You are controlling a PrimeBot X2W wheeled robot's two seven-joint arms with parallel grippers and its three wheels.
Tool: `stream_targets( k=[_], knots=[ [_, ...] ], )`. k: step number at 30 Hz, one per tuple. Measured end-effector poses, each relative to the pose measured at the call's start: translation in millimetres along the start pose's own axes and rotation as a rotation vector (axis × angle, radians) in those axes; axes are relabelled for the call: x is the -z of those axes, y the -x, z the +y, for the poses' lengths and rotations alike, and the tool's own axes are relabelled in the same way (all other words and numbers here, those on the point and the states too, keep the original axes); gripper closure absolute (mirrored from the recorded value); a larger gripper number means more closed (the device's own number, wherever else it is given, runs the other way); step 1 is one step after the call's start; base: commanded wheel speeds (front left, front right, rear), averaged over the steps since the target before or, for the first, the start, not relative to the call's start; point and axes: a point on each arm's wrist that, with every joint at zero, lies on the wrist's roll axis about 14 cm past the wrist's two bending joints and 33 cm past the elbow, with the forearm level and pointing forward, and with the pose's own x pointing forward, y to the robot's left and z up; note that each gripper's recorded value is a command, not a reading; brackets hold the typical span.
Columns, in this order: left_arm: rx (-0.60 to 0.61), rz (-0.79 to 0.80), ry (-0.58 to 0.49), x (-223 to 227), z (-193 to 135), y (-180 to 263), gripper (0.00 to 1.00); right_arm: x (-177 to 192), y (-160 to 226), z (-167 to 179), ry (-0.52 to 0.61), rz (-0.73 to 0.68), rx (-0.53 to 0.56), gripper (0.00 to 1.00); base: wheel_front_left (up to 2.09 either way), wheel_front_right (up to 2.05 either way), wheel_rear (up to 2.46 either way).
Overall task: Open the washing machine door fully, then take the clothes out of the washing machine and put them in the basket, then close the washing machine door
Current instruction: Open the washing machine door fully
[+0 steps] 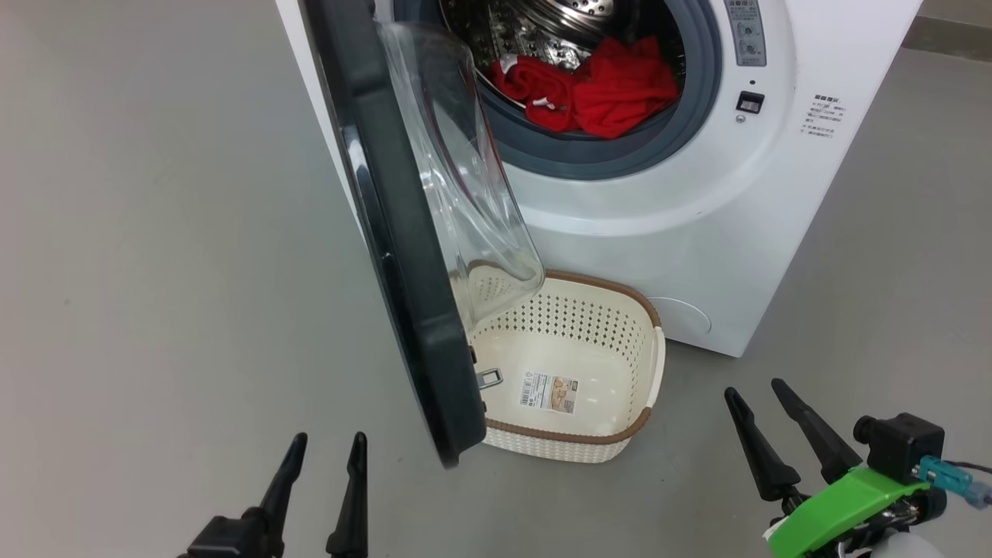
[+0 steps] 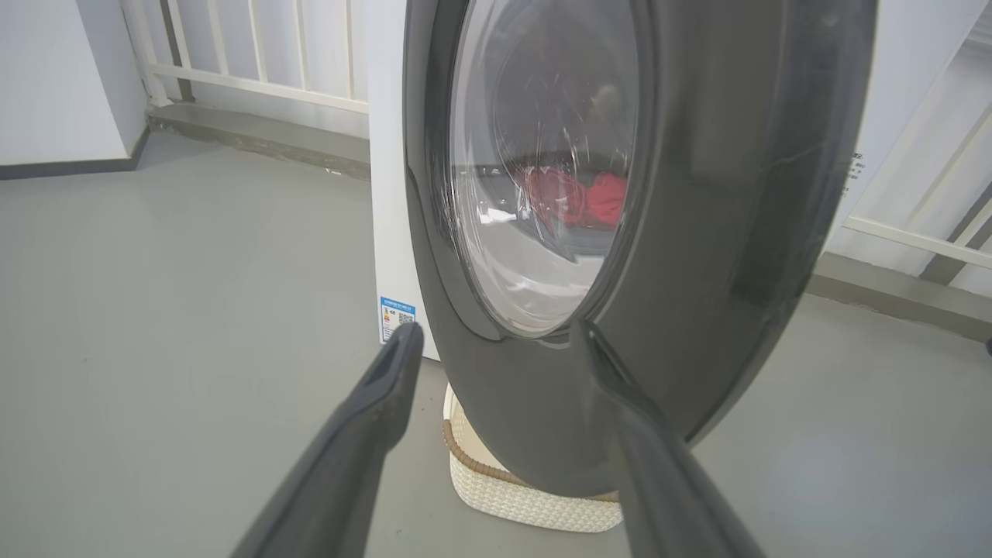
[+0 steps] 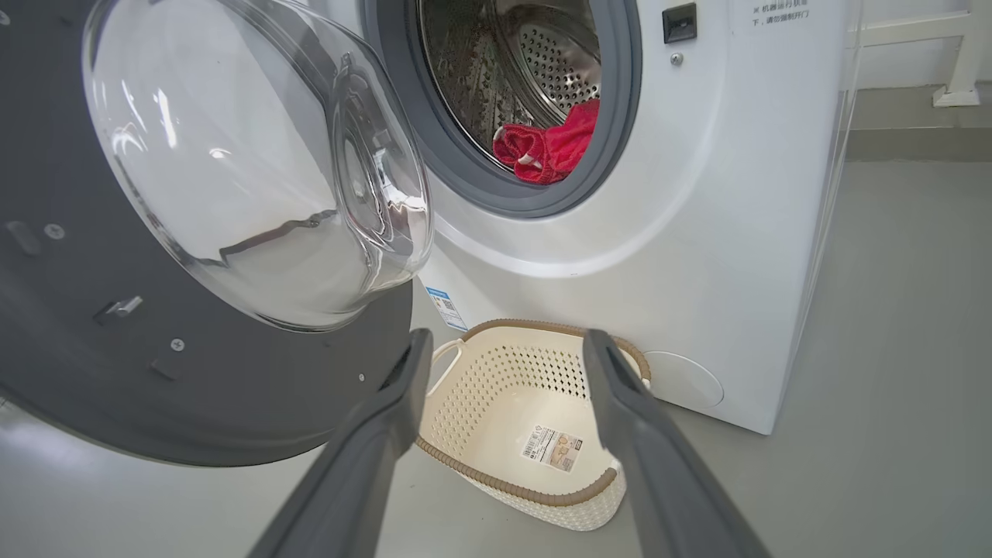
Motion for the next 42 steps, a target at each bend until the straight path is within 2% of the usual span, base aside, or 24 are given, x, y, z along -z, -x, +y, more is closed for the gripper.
stream_targets(
  k=[9, 26, 27, 28, 29, 34, 35, 36, 39, 41, 42],
  knots=[
    [-0.003, -0.002, 0.000, -1, 1, 1, 0.00, -17, 6, 2, 0.066, -0.085, 0.027, 0.00, 0.00, 0.00, 0.00],
    [-0.005, 0.003, -0.003, 1, 1, 0, 0.00, -2, 14, 4, 0.063, -0.062, 0.047, 0.00, 0.00, 0.00, 0.00],
    [-0.005, 0.004, -0.003, 1, 1, 0, 0.23, -1, 14, 3, 0.063, -0.061, 0.048, 0.00, 0.00, 0.00, 0.00],
    [-0.001, 0.005, -0.001, 1, 1, -1, 0.77, -1, 14, 3, 0.063, -0.060, 0.049, 0.00, 0.00, 0.00, 0.00],
    [0.002, 0.000, 0.000, 0, 0, -1, 1.00, -1, 14, 3, 0.063, -0.060, 0.050, 0.00, 0.00, 0.00, 0.00],
    [-0.004, -0.069, 0.029, -22, 2, -7, 1.00, -2, 13, 1, 0.063, -0.065, 0.053, 0.00, 0.00, 0.00, 0.00],
    [-0.001, -0.149, 0.036, -49, 1, -14, 1.00, -4, 13, 1, 0.063, -0.069, 0.053, 0.00, 0.00, 0.00, 0.00],
    [-0.001, -0.149, 0.036, -49, 1, -14, 1.00, -4, 13, 1, 0.063, -0.069, 0.053, 0.00, 0.00, 0.00, 0.00],
    [0.046, -0.323, 0.031, -106, -12, -25, 1.00, -5, 13, 2, 0.063, -0.073, 0.049, 0.00, 0.00, 0.00, 0.00],
    [0.098, -0.429, 0.010, -140, -28, -26, 1.00, -5, 13, 3, 0.064, -0.074, 0.047, 0.00, 0.00, 0.00, 0.00],
    [0.162, -0.512, 0.008, -166, -49, -23, 1.00, -6, 13, 3, 0.063, -0.077, 0.045, 0.00, 0.00, 0.00, 0.00]
  ],
)
